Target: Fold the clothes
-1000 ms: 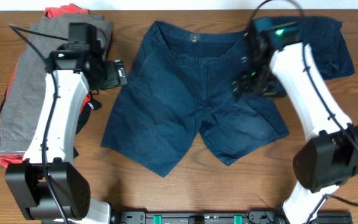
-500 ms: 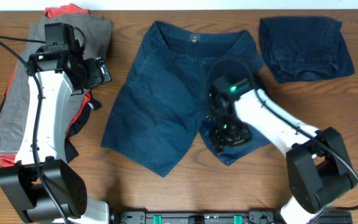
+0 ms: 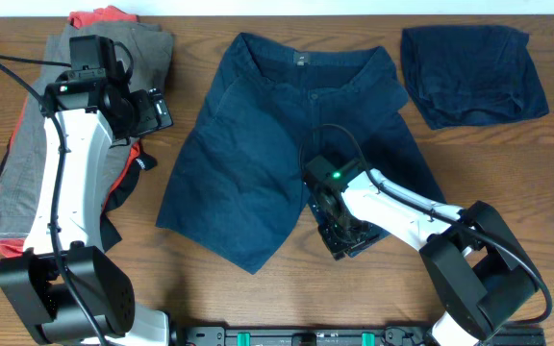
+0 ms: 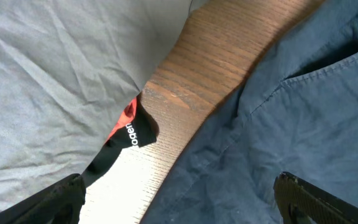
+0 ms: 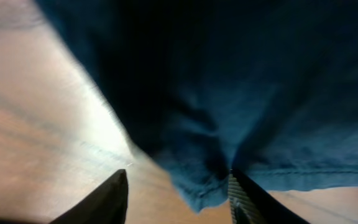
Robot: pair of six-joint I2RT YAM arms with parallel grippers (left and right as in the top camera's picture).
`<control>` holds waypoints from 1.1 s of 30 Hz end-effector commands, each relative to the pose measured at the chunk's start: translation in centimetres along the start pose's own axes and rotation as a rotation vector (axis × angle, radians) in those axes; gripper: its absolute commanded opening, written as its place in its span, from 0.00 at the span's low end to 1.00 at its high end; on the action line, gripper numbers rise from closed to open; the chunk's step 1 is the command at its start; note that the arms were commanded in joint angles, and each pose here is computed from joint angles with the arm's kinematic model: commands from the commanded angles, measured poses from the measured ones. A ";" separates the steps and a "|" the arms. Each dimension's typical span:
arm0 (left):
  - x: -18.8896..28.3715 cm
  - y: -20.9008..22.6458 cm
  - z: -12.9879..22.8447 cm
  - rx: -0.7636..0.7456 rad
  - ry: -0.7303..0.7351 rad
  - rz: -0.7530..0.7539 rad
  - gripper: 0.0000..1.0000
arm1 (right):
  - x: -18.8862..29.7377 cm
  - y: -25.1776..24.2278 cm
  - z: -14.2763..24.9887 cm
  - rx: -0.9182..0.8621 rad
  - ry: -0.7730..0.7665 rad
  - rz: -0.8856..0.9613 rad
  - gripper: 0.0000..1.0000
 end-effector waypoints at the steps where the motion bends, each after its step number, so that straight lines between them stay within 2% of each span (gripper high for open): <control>1: 0.2 0.1 -0.3 -0.004 -0.009 -0.003 0.98 | 0.5 -0.3 -0.2 -0.034 -0.041 0.035 0.44; 5: 0.2 0.1 -0.3 -0.004 -0.009 -0.003 0.98 | 0.5 0.0 -0.4 -0.027 -0.048 0.031 0.29; 9: 0.2 0.1 -0.3 -0.004 -0.008 -0.003 0.98 | 0.5 0.6 -0.6 -0.022 -0.064 0.020 0.01; 19: 0.2 0.2 0.2 -0.004 0.015 -0.008 0.98 | 1.0 3.9 1.1 0.041 -0.003 -0.097 0.01; 24: 0.2 0.2 0.5 -0.004 0.025 -0.011 0.98 | 4.4 7.4 2.6 0.170 -0.022 -0.257 0.01; 28: 0.2 0.2 0.5 -0.004 0.025 -0.011 0.98 | 6.5 7.8 3.4 0.217 -0.076 -0.271 0.01; 30: 0.2 0.2 0.5 -0.004 0.025 -0.011 0.98 | 7.3 7.5 3.5 0.214 -0.105 -0.276 0.06; 32: 0.2 0.2 0.5 -0.004 0.025 -0.010 0.98 | 8.0 6.9 3.1 0.168 -0.136 -0.281 0.40; 33: 0.2 0.2 0.5 -0.004 0.025 -0.010 0.98 | 8.4 6.3 2.8 0.133 -0.154 -0.279 0.50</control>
Point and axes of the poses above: each gripper's point midway between its finger pads, its own x axis back along the fingers, its own y axis along the line the jaws close on, z = x × y, the point moved 3 cm from there along x, back along the fingers
